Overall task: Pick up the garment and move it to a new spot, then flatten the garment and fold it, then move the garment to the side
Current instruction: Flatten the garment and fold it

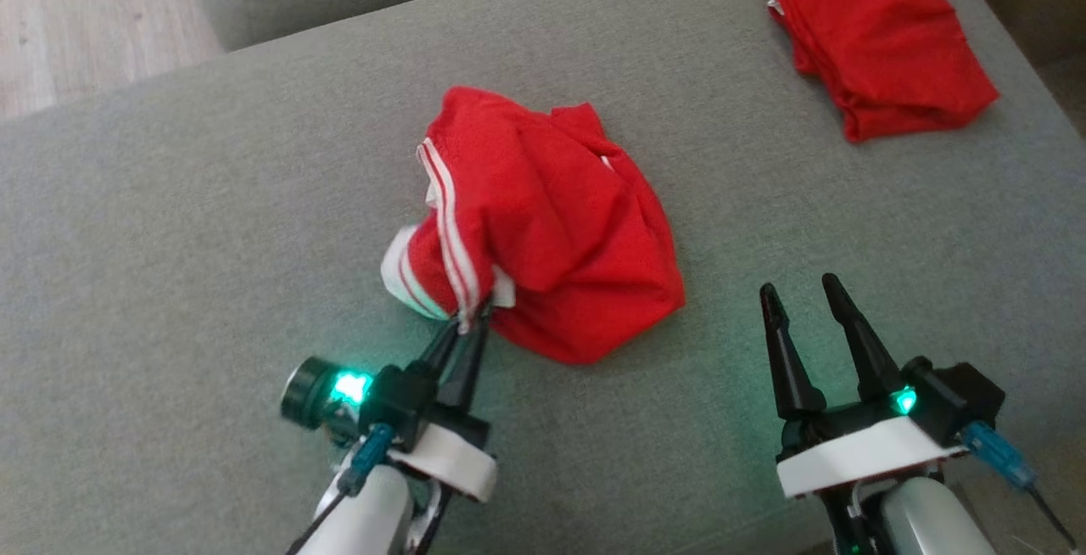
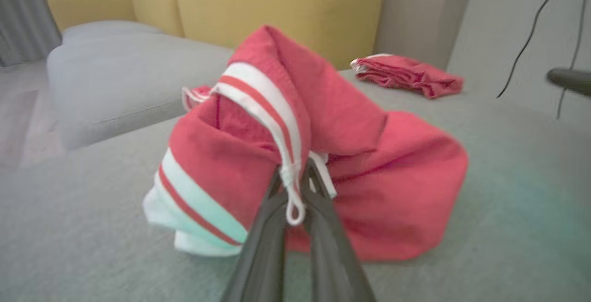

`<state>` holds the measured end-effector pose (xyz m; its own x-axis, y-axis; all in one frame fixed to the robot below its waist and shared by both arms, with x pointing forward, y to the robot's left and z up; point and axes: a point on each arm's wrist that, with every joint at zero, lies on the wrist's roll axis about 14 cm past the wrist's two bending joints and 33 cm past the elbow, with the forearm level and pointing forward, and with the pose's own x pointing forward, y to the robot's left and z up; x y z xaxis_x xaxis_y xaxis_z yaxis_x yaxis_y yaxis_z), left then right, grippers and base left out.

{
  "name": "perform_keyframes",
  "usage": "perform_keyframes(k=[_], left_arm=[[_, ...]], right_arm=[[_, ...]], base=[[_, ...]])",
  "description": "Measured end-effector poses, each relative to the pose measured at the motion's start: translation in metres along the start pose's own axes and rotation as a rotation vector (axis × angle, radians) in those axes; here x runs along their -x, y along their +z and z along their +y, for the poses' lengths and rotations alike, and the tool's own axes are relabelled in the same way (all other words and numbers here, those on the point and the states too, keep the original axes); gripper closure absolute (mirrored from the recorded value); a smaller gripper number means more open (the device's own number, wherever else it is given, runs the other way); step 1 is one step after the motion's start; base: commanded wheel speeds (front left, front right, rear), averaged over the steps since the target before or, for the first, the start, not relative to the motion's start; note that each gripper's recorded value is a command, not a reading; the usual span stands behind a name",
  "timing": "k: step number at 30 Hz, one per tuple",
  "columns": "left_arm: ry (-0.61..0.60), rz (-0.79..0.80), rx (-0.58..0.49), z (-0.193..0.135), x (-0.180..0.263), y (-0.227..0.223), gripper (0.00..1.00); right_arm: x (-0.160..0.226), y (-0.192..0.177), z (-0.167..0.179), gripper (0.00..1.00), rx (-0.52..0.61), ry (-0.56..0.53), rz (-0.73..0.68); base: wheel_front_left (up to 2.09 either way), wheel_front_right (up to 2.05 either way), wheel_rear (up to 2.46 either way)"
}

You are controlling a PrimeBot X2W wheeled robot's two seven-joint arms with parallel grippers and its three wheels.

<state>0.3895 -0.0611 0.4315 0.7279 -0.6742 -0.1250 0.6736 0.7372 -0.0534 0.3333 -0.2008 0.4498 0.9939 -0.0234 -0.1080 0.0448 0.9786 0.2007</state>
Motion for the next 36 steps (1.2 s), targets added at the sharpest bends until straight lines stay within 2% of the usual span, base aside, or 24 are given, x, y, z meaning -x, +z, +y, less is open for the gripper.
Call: perform_keyframes(k=[4,8,11,14,16,19,22,25,28,32,36], left_arm=[[-0.161,-0.101,0.05,-0.037,-0.008,0.035,1.0],[-0.329,-0.221,0.017,-0.074,-0.027,0.087,1.0],[-0.396,-0.365,-0.053,-0.084,-0.049,0.155,1.0],[-0.45,-0.55,-0.148,-0.093,-0.059,0.244,1.0],[-0.47,-0.669,-0.19,-0.098,-0.055,0.302,1.0],[-0.433,-0.81,-0.216,-0.09,-0.042,0.375,1.0],[-0.355,-0.859,-0.195,-0.068,-0.036,0.413,1.0],[-0.293,-0.782,-0.139,-0.044,-0.042,0.402,1.0],[-0.216,-0.619,-0.093,-0.01,-0.053,0.344,1.0],[-0.036,-0.32,0.062,0.053,-0.043,0.2,1.0],[0.122,-0.037,0.248,0.078,0.017,0.052,1.0]], right_arm=[[0.004,0.001,-0.001,0.0,-0.007,-0.009,-0.007],[0.008,0.004,0.001,0.0,-0.014,-0.012,-0.018],[0.012,0.007,-0.002,0.0,-0.016,-0.023,-0.03],[0.016,0.01,-0.002,0.0,-0.021,-0.029,-0.043],[0.019,0.015,-0.002,0.0,-0.024,-0.032,-0.06],[0.022,0.021,-0.002,0.0,-0.027,-0.031,-0.085],[0.023,0.023,-0.001,0.0,-0.03,-0.026,-0.095],[0.02,0.025,0.005,0.0,-0.03,-0.005,-0.102],[0.016,0.027,0.01,0.0,-0.03,0.014,-0.107],[0.014,0.017,0.019,0.0,-0.022,0.042,-0.074],[0.008,0.013,0.025,0.0,-0.025,0.062,-0.061]], base=[[0.0,0.0,0.0],[0.0,0.0,0.0],[0.0,0.0,0.0],[0.0,0.0,0.0],[0.0,0.0,0.0],[0.0,0.0,0.0],[0.0,0.0,0.0],[0.0,0.0,0.0],[0.0,0.0,0.0],[0.0,0.0,0.0],[0.0,0.0,0.0]])
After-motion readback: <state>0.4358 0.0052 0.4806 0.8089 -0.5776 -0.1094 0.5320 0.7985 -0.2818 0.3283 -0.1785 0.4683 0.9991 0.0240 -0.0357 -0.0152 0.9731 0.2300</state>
